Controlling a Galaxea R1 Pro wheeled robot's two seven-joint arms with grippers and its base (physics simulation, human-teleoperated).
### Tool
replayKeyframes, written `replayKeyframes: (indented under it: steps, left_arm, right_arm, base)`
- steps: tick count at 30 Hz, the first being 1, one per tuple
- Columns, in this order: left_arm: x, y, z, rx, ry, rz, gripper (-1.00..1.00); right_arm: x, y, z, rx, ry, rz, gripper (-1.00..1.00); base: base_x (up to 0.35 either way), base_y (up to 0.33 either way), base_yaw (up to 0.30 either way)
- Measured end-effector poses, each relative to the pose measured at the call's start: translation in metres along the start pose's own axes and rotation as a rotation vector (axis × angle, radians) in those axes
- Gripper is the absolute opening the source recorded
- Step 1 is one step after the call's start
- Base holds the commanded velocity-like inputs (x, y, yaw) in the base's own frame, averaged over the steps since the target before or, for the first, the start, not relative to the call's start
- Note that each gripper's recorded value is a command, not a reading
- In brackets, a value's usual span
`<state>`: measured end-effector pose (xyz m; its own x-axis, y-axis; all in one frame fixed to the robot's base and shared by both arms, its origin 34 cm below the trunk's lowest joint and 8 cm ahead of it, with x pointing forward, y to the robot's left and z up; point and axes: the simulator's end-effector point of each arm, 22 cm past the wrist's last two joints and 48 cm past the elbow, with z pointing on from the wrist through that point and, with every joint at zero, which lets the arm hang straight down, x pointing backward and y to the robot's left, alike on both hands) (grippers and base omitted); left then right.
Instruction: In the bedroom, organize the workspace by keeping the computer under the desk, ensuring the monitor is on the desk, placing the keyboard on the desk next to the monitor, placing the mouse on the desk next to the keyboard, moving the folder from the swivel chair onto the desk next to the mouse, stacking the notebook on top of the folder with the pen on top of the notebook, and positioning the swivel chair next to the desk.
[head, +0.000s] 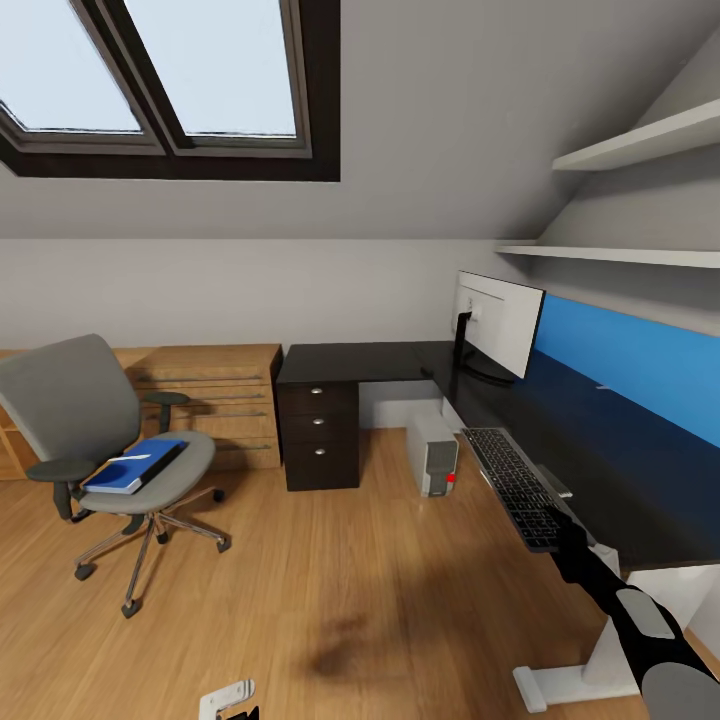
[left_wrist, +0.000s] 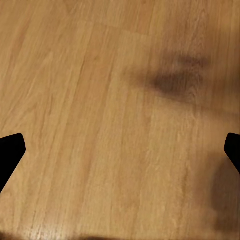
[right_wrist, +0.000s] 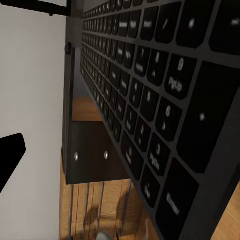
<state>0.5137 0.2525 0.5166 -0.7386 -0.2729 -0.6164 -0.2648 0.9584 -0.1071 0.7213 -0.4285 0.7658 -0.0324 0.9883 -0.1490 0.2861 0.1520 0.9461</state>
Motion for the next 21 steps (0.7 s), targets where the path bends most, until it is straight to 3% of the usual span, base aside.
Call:
replayKeyframes:
  steps: [21]
  left_arm:
    - [0.0000, -0.0002, 0.0000, 0.000, 0.000, 0.000, 1.00]
  right_arm:
    - [0.0016, -0.0030, 0.0000, 0.007, 0.003, 0.002, 1.00]
  base:
    - [0.000, 0.000, 0.000]
